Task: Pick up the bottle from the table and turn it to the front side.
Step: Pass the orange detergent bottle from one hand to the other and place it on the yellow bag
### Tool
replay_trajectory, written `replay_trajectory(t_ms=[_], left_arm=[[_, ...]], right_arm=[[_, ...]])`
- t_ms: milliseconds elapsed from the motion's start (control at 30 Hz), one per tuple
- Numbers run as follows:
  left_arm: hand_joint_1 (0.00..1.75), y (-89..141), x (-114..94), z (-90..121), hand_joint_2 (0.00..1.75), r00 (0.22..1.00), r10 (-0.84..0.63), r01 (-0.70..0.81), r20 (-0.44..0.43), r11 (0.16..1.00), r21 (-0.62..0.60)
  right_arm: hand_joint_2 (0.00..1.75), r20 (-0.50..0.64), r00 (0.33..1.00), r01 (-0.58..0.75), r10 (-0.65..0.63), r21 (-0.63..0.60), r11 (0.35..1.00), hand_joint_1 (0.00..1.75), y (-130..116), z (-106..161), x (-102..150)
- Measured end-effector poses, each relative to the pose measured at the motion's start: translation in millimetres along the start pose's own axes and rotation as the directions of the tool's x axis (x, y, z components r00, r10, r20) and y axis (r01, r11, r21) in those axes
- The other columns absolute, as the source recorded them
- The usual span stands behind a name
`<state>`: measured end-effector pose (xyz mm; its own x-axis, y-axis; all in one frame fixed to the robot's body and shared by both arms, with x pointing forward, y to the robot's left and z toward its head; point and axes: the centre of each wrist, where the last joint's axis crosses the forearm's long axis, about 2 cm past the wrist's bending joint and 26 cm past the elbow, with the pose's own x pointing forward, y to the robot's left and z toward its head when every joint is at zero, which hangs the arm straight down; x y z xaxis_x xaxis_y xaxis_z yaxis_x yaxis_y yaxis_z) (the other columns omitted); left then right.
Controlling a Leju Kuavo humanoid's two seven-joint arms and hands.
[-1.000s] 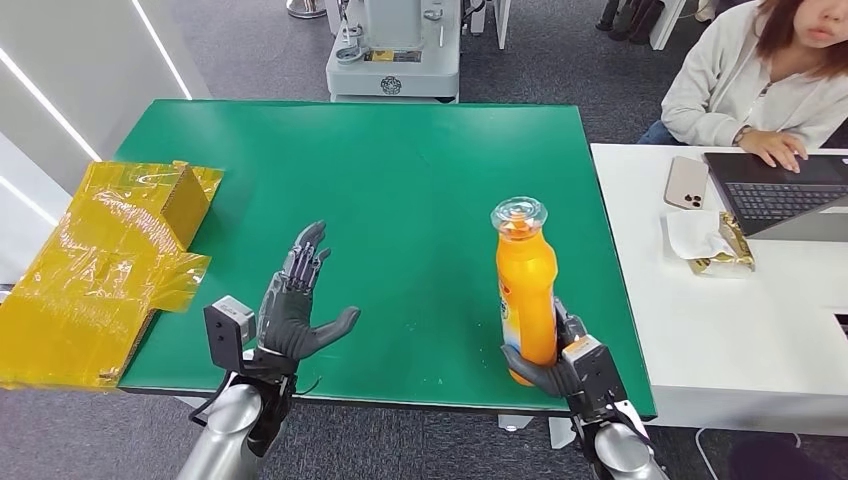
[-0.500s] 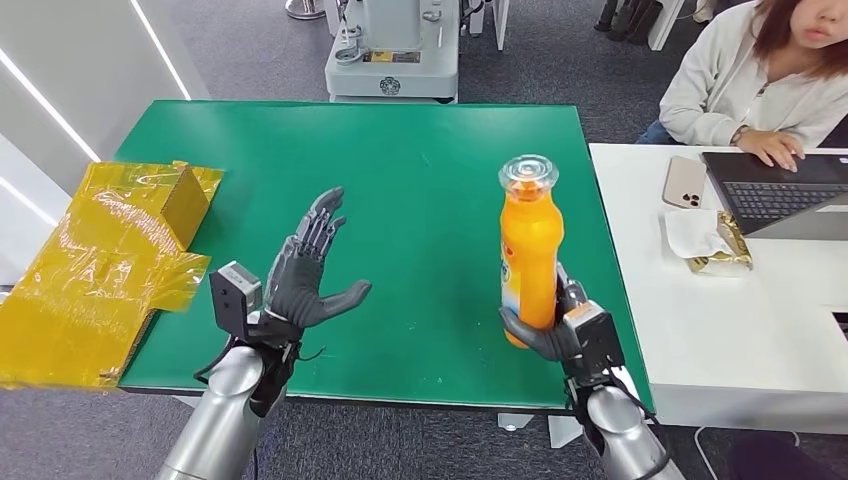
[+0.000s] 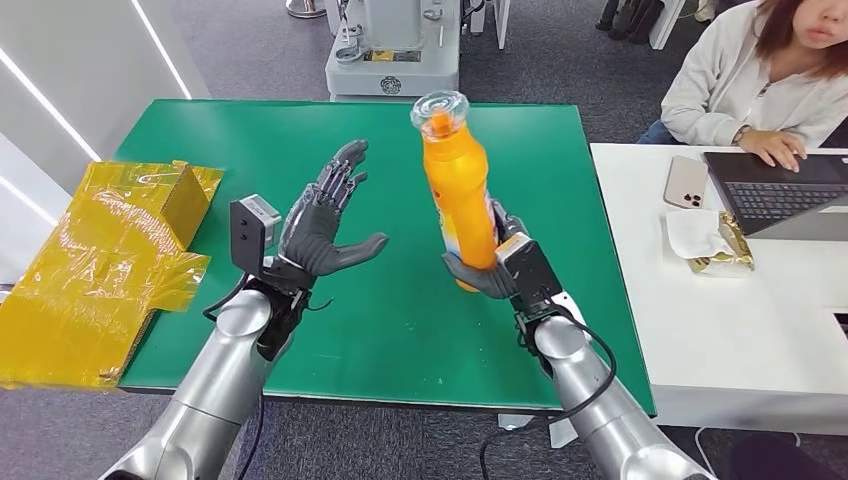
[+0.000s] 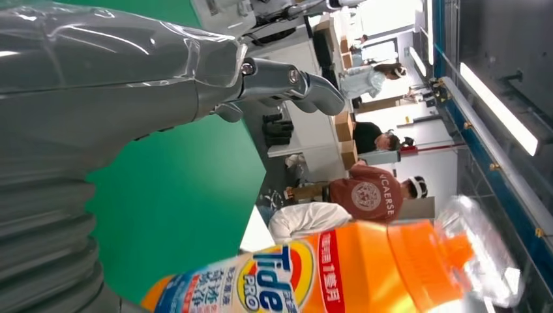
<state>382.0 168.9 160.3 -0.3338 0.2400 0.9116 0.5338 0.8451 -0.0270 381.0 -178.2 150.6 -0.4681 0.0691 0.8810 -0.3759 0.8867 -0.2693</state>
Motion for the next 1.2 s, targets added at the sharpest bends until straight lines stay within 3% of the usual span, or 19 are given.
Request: replay_trajectory(t_ms=[500, 733, 867, 900, 1000, 1033, 1200], left_arm=[[0.0, 2.7, 7.5, -25.2, 1.75, 0.998, 0.012, -0.018, -0.054, 0.995, -0.103], [0.0, 3.6, 5.6, -24.3, 1.75, 0.997, 0.032, -0.039, -0.074, 0.994, -0.1], [0.0, 5.8, 10.9, -31.0, 1.75, 0.975, 0.159, -0.178, -0.152, 0.976, -0.122], [0.2, 7.1, 12.8, -33.5, 1.75, 0.965, 0.195, -0.218, -0.174, 0.968, -0.125], [1.51, 10.7, 15.4, -39.0, 1.75, 0.938, 0.268, -0.298, -0.219, 0.948, -0.115], [1.75, 11.1, 15.4, -40.2, 1.75, 0.933, 0.278, -0.309, -0.228, 0.945, -0.11], [1.75, 10.3, 15.5, -46.0, 1.75, 0.911, 0.321, -0.355, -0.259, 0.93, -0.098]], right_arm=[[1.75, -0.08, 0.994, -0.053, 0.07, 0.202, 0.978, 1.75, 57.5, -30.5, 1.9], [1.75, -0.102, 0.99, -0.069, 0.094, 0.221, 0.973, 1.75, 62.6, -30.2, -1.2], [1.75, -0.105, 0.974, -0.174, 0.199, 0.209, 0.962, 1.75, 62.2, -29.5, -3.7], [1.75, -0.104, 0.971, -0.193, 0.217, 0.205, 0.96, 1.75, 61.7, -29.2, -4.3], [1.75, -0.103, 0.96, -0.236, 0.259, 0.195, 0.952, 1.75, 59.9, -28.6, -6.0], [1.75, -0.104, 0.957, -0.246, 0.269, 0.191, 0.95, 1.75, 59.1, -28.1, -6.6], [1.75, -0.112, 0.949, -0.273, 0.294, 0.176, 0.946, 1.75, 53.6, -25.0, -10.1]])
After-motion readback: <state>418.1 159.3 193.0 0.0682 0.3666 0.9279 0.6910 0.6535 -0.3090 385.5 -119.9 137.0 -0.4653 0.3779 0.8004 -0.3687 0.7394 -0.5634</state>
